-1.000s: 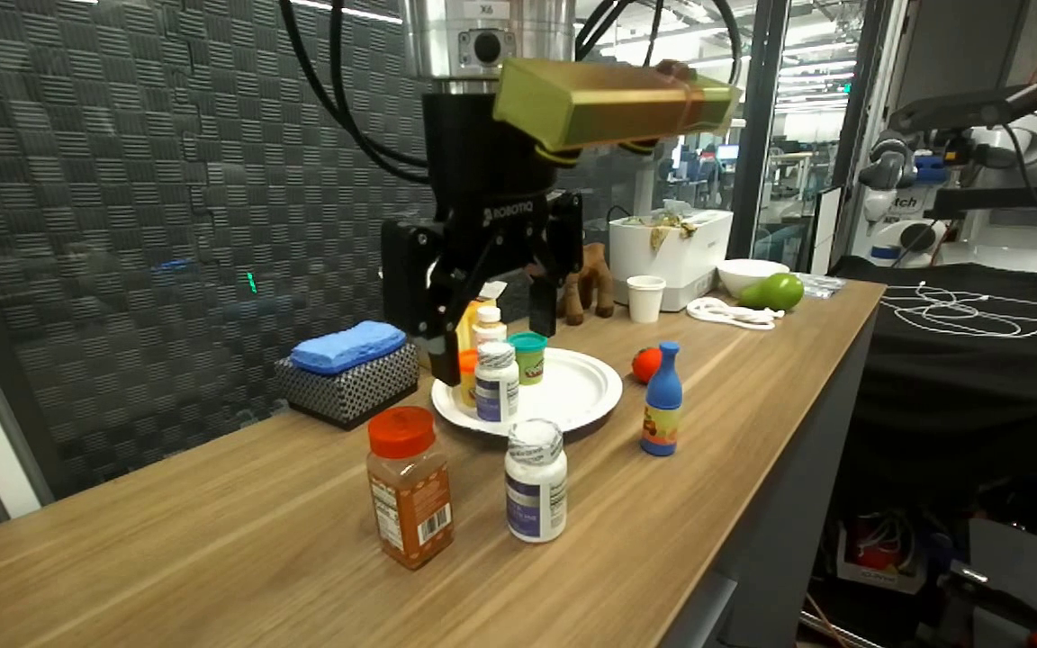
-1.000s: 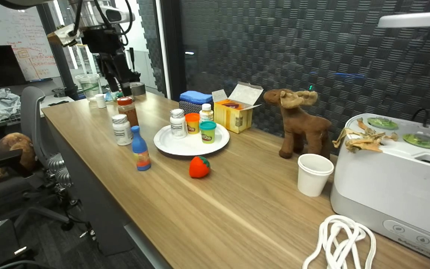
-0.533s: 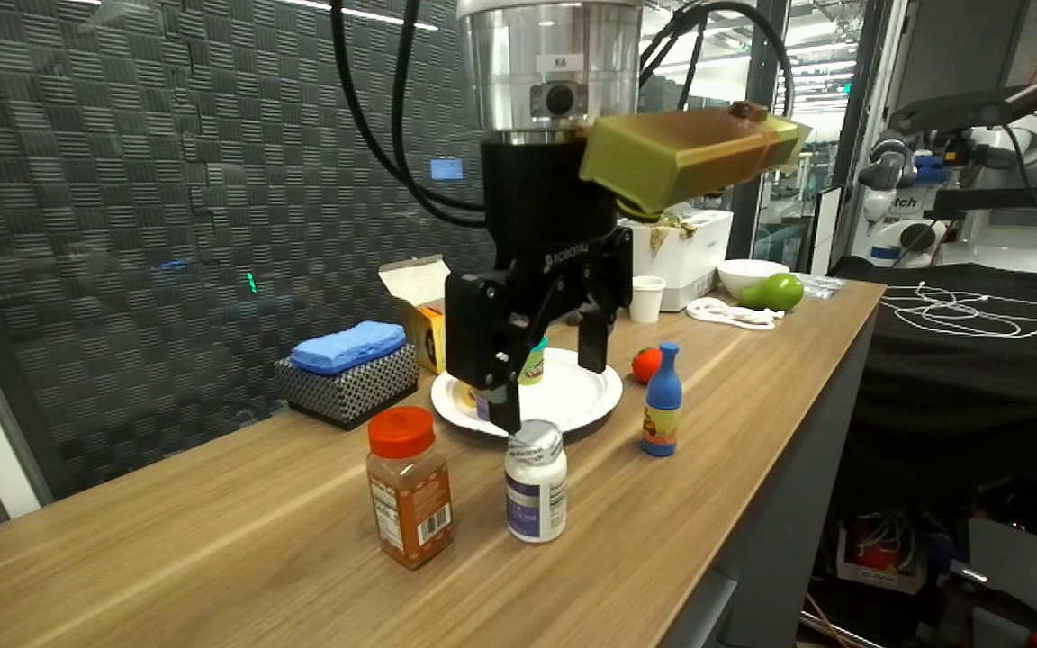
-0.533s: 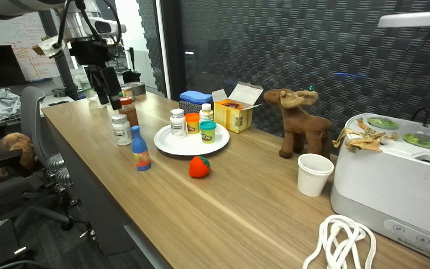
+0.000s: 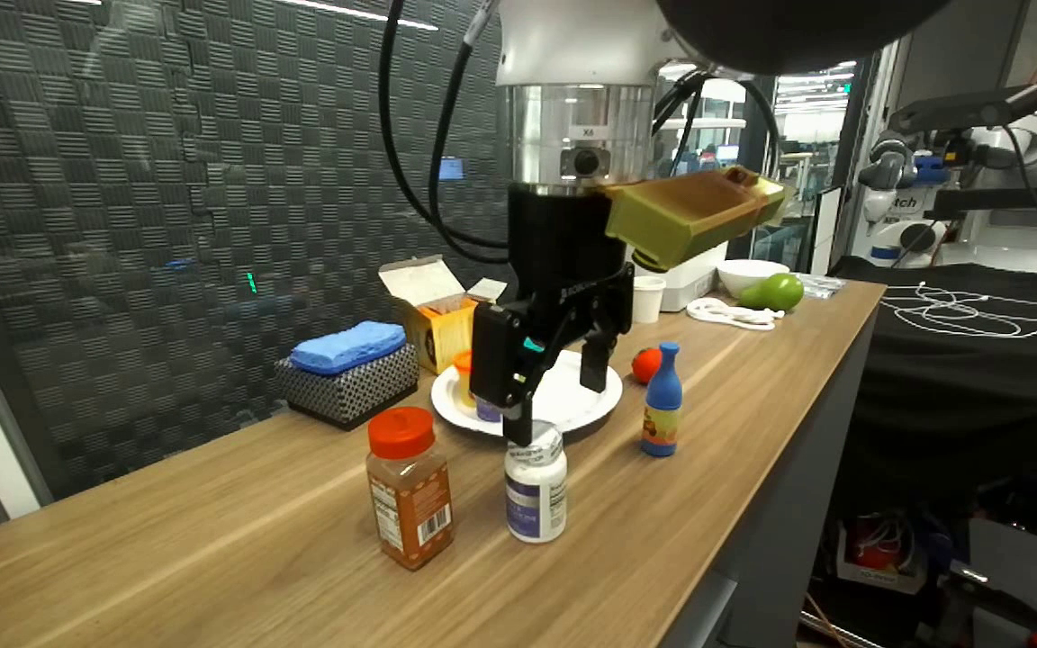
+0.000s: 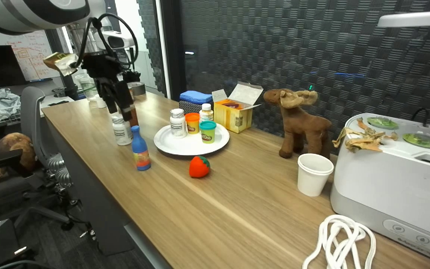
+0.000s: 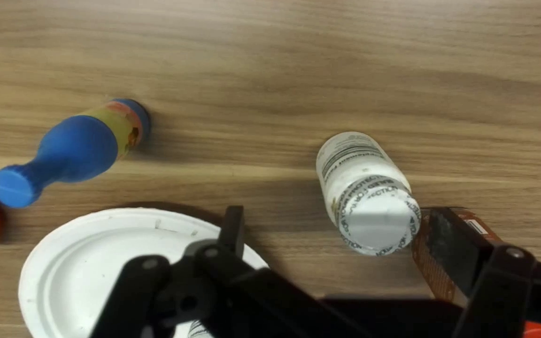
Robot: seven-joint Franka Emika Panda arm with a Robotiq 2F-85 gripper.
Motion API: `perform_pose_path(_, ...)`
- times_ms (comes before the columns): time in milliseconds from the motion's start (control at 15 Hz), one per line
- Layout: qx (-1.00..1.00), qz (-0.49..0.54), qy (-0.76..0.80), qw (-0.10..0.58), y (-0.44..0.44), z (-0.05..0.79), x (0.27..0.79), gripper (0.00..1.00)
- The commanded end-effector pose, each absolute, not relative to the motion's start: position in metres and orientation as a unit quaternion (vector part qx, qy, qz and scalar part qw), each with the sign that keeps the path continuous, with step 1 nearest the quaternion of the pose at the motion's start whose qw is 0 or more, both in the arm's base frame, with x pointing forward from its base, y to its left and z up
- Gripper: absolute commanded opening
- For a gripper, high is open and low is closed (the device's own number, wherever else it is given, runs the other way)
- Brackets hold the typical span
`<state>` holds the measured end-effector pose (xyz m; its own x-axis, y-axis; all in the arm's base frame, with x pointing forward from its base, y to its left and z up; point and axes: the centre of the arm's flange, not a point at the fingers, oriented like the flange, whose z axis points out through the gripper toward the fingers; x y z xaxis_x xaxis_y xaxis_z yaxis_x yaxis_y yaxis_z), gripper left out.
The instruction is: Place the containers and strawberry plush toy on the white plate
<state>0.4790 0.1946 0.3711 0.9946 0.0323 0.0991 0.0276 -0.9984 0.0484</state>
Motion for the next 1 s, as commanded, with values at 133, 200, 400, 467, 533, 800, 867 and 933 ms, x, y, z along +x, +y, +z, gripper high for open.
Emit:
perform_pose_path(133, 0.998, 0.045, 0.032, -0.03, 0.191, 0.366, 0.484, 1.0)
perform_pose_path(200, 0.998, 0.041, 0.034, -0.036, 0.193, 0.365, 0.484, 1.0)
perform_pose_path(400, 0.998, 0.032, 0.039, -0.047, 0.193, 0.361, 0.484, 0.99)
perform_pose_path(467, 0.998, 0.031, 0.041, -0.047, 0.193, 0.359, 0.484, 0.75)
perform_pose_path(533, 0.997, 0.031, 0.043, -0.048, 0.193, 0.358, 0.484, 0.75)
perform_pose_path(800, 0.997, 0.033, 0.051, -0.043, 0.194, 0.357, 0.484, 0.43)
perform_pose_path(867, 0.997, 0.035, 0.053, -0.04, 0.194, 0.358, 0.484, 0.36)
perform_pose_path(933, 0.997, 0.037, 0.054, -0.039, 0.194, 0.359, 0.484, 0.29)
